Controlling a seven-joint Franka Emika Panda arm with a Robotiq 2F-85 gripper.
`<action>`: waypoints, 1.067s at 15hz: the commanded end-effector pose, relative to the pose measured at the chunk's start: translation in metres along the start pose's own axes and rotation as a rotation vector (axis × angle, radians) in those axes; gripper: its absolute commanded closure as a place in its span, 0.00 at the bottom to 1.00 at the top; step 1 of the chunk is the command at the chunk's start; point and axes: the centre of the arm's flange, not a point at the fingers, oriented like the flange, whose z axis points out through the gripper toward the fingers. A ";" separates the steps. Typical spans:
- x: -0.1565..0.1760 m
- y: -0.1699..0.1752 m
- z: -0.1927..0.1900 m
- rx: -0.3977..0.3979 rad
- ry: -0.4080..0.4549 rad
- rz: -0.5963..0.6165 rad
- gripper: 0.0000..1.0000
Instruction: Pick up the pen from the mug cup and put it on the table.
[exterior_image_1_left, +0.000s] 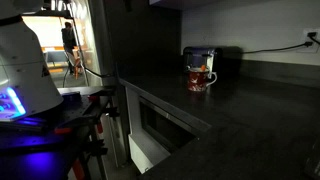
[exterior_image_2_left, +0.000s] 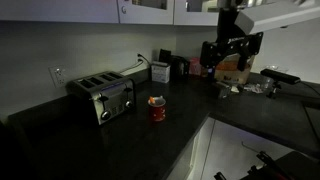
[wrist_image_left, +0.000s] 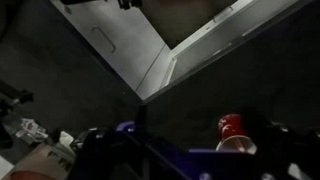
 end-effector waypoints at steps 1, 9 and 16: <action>0.000 0.000 0.000 0.000 0.000 0.000 0.00; 0.030 0.008 0.007 0.122 0.031 -0.129 0.00; 0.152 0.007 0.067 0.315 0.162 -0.403 0.00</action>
